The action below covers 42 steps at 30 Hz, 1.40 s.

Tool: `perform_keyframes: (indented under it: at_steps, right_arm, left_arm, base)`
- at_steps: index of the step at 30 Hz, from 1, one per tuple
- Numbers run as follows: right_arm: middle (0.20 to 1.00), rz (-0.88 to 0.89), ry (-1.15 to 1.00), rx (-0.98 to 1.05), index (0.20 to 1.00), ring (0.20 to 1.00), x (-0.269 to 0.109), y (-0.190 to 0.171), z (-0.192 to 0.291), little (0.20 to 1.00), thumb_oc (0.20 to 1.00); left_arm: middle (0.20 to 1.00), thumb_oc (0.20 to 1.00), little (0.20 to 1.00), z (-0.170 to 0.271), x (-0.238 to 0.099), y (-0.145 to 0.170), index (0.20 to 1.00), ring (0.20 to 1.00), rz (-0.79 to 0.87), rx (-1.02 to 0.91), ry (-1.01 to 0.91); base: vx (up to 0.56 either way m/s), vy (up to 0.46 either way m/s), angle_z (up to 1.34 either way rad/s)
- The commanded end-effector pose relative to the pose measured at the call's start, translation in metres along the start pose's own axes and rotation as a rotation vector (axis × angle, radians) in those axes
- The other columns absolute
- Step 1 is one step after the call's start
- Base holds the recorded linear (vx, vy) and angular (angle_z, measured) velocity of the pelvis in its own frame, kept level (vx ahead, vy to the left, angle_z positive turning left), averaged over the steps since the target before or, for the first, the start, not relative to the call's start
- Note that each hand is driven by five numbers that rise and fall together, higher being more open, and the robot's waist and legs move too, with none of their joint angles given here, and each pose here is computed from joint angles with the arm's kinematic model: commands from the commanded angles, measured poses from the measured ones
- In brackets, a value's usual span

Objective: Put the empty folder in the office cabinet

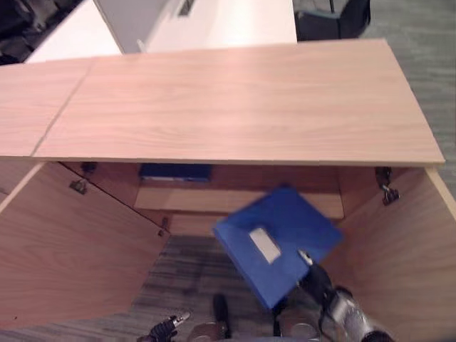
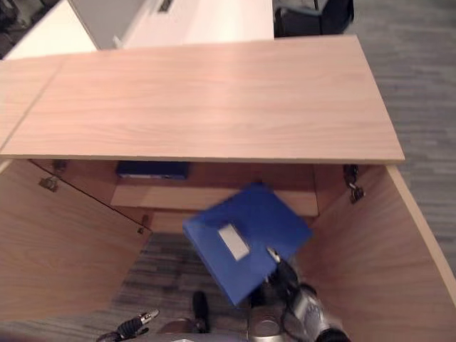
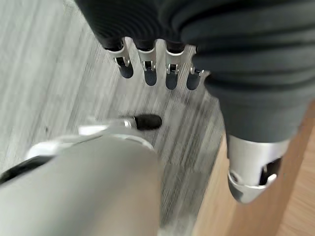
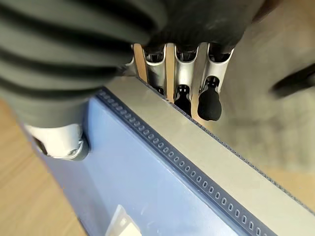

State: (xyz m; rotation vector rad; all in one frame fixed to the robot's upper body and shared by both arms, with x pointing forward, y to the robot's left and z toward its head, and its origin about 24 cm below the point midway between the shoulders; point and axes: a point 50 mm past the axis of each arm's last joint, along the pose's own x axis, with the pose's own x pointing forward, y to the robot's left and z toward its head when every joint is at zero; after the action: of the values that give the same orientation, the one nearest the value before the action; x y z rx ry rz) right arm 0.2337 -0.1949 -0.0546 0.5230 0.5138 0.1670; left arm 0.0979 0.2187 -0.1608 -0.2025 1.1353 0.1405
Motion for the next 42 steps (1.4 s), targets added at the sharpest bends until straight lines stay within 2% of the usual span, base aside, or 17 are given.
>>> perform_keyframes:
  at_steps: [1, 4, 11, 17, 25, 33, 37, 42]
  right_arm:
    - [0.2, 0.125, -0.179, 0.002, 0.2, 0.2, 0.013, 0.031, 0.033, 0.2, 0.2]
    - [0.2, 0.276, -0.383, -0.144, 0.2, 0.2, 0.011, 0.074, 0.091, 0.2, 0.2]
    - [0.2, 0.354, -0.577, -0.218, 0.2, 0.2, -0.006, 0.101, 0.133, 0.2, 0.2]
    - [0.2, 0.301, -0.725, -0.188, 0.2, 0.2, -0.01, 0.113, 0.163, 0.2, 0.2]
    - [0.2, 0.241, -0.968, -0.169, 0.2, 0.2, -0.014, 0.144, 0.237, 0.2, 0.2]
    - [0.2, 0.16, -1.095, -0.211, 0.2, 0.2, -0.026, 0.157, 0.297, 0.2, 0.2]
    - [0.2, 0.033, -1.1, -0.021, 0.2, 0.2, -0.023, 0.149, 0.342, 0.2, 0.2]
    - [0.2, -0.121, -0.994, 0.27, 0.2, 0.2, -0.007, 0.118, 0.355, 0.2, 0.2]
  left_arm:
    - [1.0, 1.0, 1.0, 0.019, -0.001, 0.016, 1.0, 1.0, 0.063, 0.02, -0.049]
    - [1.0, 1.0, 1.0, 0.039, 0.002, 0.012, 1.0, 1.0, 0.066, 0.081, -0.093]
    - [1.0, 1.0, 1.0, 0.044, 0.002, 0.012, 1.0, 1.0, 0.082, 0.106, -0.103]
    - [1.0, 1.0, 1.0, 0.053, 0.003, 0.01, 1.0, 1.0, 0.095, 0.102, -0.124]
    - [1.0, 1.0, 1.0, 0.082, -0.001, 0.017, 1.0, 1.0, 0.15, 0.066, -0.219]
    - [1.0, 1.0, 1.0, 0.098, -0.008, 0.023, 1.0, 1.0, 0.16, 0.032, -0.311]
    - [1.0, 1.0, 1.0, 0.097, -0.012, 0.035, 1.0, 1.0, 0.2, -0.015, -0.312]
    - [1.0, 1.0, 1.0, 0.1, -0.012, 0.036, 1.0, 1.0, 0.219, -0.022, -0.307]
  base:
    - [-0.05, 0.078, -0.03]
    - [-0.07, 0.103, 0.15]
    - [0.0, 0.016, 0.06]
    - [-0.01, -0.001, 0.04]
    - [-0.05, -0.029, 0.02]
    - [0.01, -0.007, -0.12]
    - [0.03, 0.025, -0.16]
    - [0.04, 0.009, -0.01]
